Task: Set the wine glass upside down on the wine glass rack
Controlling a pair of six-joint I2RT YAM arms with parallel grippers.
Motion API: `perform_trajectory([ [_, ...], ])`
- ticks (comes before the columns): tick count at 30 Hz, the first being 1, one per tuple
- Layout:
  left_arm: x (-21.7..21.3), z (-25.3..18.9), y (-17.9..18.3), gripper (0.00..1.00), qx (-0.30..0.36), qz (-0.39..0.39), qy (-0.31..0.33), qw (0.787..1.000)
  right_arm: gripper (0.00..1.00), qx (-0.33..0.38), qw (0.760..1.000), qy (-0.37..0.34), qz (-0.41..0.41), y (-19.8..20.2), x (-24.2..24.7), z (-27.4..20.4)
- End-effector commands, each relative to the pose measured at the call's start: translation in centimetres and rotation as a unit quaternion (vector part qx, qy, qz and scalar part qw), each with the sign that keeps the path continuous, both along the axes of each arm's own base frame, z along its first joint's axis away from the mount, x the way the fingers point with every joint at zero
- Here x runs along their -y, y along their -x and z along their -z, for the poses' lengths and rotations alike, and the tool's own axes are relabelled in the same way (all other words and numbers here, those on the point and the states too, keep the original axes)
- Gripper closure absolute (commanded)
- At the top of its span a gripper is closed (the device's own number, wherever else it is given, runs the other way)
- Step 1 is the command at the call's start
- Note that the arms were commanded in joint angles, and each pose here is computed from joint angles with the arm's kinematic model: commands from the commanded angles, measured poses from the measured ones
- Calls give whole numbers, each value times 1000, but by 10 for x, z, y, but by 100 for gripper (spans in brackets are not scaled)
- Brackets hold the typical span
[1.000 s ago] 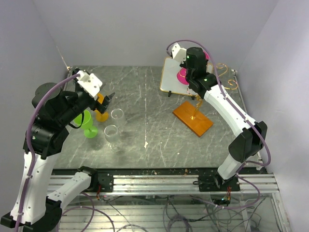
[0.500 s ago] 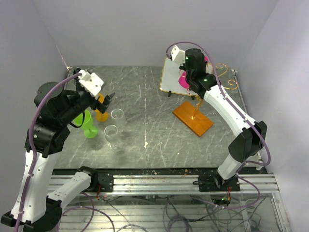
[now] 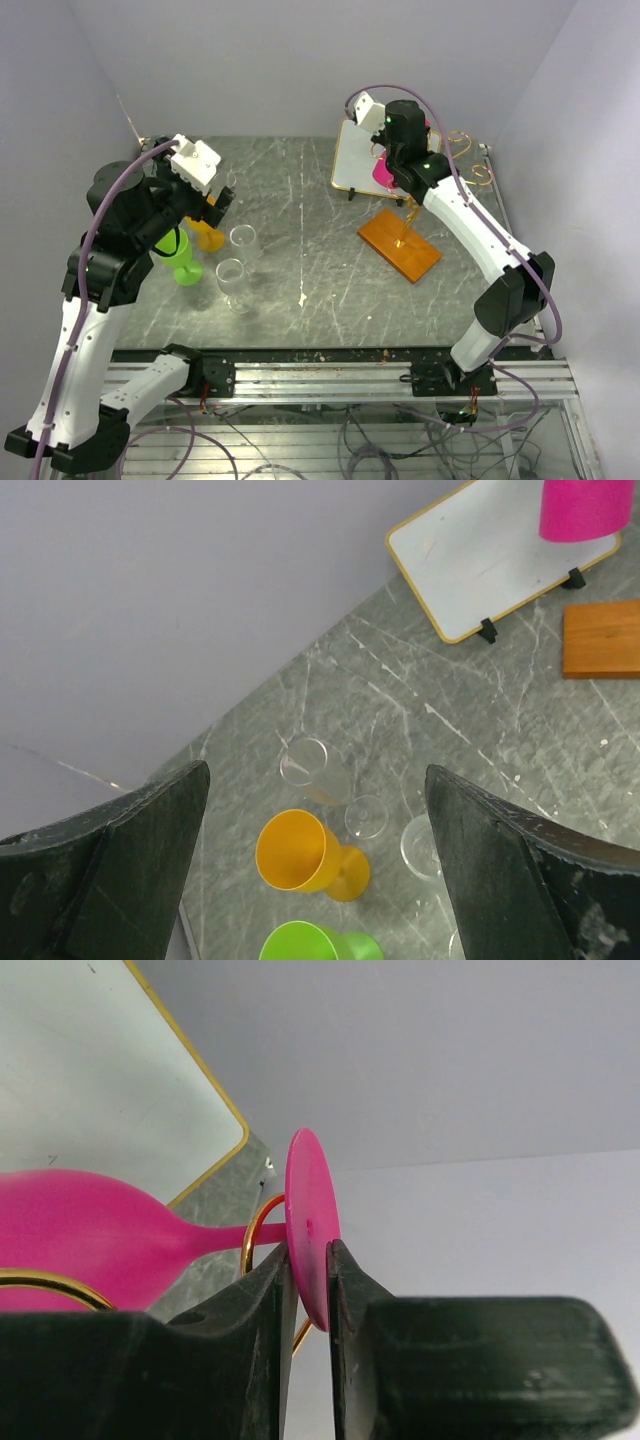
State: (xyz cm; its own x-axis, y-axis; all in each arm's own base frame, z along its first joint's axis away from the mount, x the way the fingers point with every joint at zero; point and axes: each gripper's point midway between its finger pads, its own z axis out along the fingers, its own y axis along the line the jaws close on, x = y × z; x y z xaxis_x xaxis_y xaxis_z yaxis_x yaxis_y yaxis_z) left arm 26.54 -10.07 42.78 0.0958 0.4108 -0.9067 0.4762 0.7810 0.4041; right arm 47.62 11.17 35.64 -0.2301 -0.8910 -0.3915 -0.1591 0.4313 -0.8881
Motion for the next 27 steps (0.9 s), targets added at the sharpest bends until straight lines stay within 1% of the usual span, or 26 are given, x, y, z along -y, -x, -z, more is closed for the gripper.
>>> perform_trajectory([
  [1,-11,11,-11,0,-18,-40,-2,999,82,-6,1000,-12,-5,7,1,0],
  [10,-12,16,-17,0,-24,-48,-5,999,78,-15,999,-45,-25,12,-6,-1],
  [20,-7,18,-22,1,-30,-41,1,999,75,-14,998,-56,-22,12,-6,-2],
  [27,-11,30,-32,1,-62,-65,-1,996,73,-26,997,-70,-28,16,-10,0],
])
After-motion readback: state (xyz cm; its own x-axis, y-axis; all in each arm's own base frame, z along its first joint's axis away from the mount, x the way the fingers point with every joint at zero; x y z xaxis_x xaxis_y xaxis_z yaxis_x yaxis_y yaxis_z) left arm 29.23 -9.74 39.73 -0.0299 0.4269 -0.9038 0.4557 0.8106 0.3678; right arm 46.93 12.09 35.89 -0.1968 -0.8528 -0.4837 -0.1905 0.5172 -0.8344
